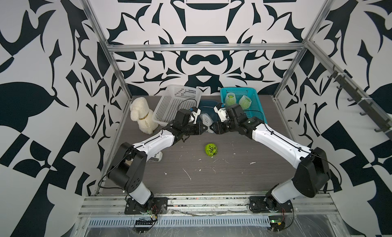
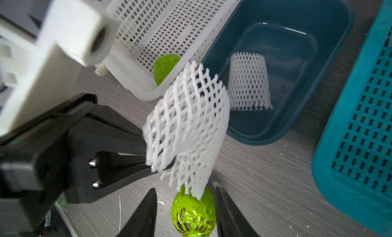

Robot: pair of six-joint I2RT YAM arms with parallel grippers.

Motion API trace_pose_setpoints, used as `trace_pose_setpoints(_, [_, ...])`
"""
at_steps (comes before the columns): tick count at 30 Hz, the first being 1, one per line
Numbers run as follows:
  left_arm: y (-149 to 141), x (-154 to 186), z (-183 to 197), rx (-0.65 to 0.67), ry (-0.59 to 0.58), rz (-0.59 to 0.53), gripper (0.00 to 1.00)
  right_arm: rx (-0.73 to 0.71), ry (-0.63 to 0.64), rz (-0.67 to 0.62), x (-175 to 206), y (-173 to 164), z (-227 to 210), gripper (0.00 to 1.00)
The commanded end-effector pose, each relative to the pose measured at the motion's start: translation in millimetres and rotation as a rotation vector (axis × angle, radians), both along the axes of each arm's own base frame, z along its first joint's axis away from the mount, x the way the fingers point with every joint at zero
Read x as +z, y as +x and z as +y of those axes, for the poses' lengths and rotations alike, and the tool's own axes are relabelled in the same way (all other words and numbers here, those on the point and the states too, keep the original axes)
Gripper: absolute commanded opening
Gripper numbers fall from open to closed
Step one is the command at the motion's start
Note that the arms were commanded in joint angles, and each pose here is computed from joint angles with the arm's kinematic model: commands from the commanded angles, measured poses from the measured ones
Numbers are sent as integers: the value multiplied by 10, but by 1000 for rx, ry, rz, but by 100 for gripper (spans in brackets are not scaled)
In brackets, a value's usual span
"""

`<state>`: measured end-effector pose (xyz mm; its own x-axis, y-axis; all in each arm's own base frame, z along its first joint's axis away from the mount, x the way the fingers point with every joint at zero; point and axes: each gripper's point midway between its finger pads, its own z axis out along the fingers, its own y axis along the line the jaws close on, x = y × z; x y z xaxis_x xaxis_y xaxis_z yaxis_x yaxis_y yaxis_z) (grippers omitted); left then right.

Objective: Sleeve custard apples in foam nets
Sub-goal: Open the foam net.

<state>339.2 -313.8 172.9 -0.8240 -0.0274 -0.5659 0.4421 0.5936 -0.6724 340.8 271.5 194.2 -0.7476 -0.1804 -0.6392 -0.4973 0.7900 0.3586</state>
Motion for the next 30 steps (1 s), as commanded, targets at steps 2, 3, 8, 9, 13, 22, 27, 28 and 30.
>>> trace_pose_setpoints(2, [-28, 193, 1, -23, -22, -23, 6, 33, 4, -24, -36, 4, 33, 48])
trace_pose_setpoints(3, [-30, 194, 2, -23, -22, -23, 6, 27, -8, -24, -78, 19, 19, 48])
trace_pose_setpoints(8, [-62, 209, -16, -42, -31, -15, 6, 18, -34, -38, -181, 100, 18, 47])
trace_pose_setpoints(9, [-64, 204, -20, -43, -31, -11, 7, 21, -38, -35, -186, 109, 25, 47])
trace_pose_setpoints(13, [-68, 198, -21, -45, -30, -7, 8, 18, -40, -34, -192, 149, 44, 37])
trace_pose_setpoints(22, [-28, 122, -10, -31, -6, 13, 40, -39, 4, -25, -159, 162, 31, 18])
trace_pose_setpoints(27, [22, 59, 18, -10, 11, 18, 39, -48, 46, 2, -163, 125, 64, 11])
trace_pose_setpoints(28, [30, 53, 25, -6, 13, 19, 38, -53, 49, 6, -163, 124, 58, 10])
trace_pose_setpoints(30, [46, 28, 40, 4, 18, 22, 31, -61, 58, 13, -150, 115, 60, 8])
